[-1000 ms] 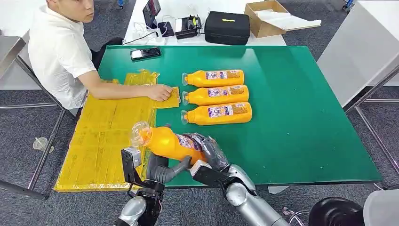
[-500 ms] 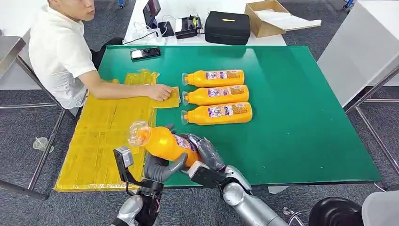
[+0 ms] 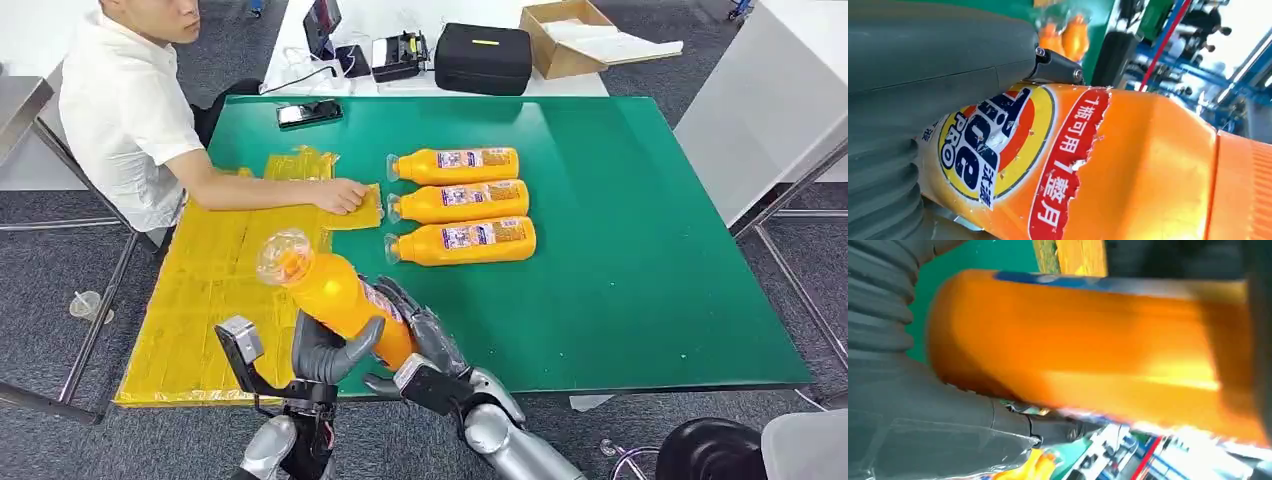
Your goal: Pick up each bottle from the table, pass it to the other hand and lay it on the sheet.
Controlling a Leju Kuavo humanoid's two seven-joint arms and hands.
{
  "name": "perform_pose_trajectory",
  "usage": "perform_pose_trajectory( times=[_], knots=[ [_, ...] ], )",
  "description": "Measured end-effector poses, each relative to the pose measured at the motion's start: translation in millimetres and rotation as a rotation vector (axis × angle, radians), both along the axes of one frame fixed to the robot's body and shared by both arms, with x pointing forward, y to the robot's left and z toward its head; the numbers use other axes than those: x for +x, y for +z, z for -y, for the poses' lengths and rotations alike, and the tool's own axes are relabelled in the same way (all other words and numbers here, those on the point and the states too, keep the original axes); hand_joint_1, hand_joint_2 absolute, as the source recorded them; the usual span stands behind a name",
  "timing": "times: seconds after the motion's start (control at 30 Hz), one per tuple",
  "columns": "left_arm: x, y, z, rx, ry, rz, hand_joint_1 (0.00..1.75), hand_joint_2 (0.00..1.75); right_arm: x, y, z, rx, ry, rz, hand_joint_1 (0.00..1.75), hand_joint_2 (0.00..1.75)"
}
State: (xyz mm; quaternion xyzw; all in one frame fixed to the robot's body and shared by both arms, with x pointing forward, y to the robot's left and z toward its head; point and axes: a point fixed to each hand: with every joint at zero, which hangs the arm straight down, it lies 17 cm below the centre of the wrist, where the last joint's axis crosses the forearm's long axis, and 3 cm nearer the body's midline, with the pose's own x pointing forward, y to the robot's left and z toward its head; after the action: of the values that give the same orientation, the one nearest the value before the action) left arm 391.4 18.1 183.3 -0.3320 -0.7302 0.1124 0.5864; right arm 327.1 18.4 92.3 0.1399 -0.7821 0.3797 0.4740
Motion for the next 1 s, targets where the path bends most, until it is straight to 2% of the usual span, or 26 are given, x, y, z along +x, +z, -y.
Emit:
perform_pose_trajectory(
  times=[0.1, 0.2, 0.27, 0.37, 0.47, 0.53, 0.6, 0.73, 0.8, 0.9, 0.93, 1.0],
  knots=[
    [6, 4, -19, 0.035, 0.099, 0.013, 1.75, 1.75, 2, 1, 9, 0.026, -0.077, 0.024, 0.00, 1.75],
    [14, 8, -53, 0.200, 0.327, 0.067, 1.75, 1.75, 1, 6, 23, 0.044, -0.167, 0.094, 0.00, 1.75],
    [11, 23, -78, 0.440, 0.558, 0.208, 1.75, 1.75, -1, 13, 31, 0.061, -0.227, 0.150, 0.00, 1.75],
    [5, 47, -84, 0.714, 0.714, 0.451, 1.75, 1.75, 3, 22, 37, 0.091, -0.294, 0.182, 0.00, 1.75],
    [9, 48, -90, 0.883, 0.778, 0.533, 1.75, 1.75, 6, 28, 40, 0.107, -0.326, 0.192, 0.00, 1.75],
    [12, 49, -89, 1.078, 0.819, 0.628, 1.75, 1.75, 9, 30, 43, 0.114, -0.340, 0.195, 0.00, 1.75],
    [18, 39, -89, 1.267, 0.827, 0.673, 1.66, 1.75, 11, 33, 44, 0.123, -0.346, 0.200, 0.00, 1.75],
    [48, 5, -100, 1.518, 0.812, 0.554, 1.66, 1.75, 16, 38, 47, 0.138, -0.365, 0.204, 0.00, 1.75],
    [54, -1, -103, 1.539, 0.802, 0.533, 1.75, 1.75, 18, 41, 48, 0.144, -0.371, 0.207, 0.00, 1.75],
    [67, -12, -106, 1.572, 0.784, 0.477, 1.75, 1.75, 19, 42, 49, 0.148, -0.375, 0.205, 0.00, 1.75],
    [74, -20, -106, 1.593, 0.767, 0.443, 1.75, 1.75, 20, 43, 48, 0.153, -0.372, 0.202, 0.00, 0.00],
    [93, -45, -100, 1.658, 0.652, 0.378, 1.75, 1.75, 20, 45, 47, 0.162, -0.362, 0.197, 0.00, 0.00]
  ],
)
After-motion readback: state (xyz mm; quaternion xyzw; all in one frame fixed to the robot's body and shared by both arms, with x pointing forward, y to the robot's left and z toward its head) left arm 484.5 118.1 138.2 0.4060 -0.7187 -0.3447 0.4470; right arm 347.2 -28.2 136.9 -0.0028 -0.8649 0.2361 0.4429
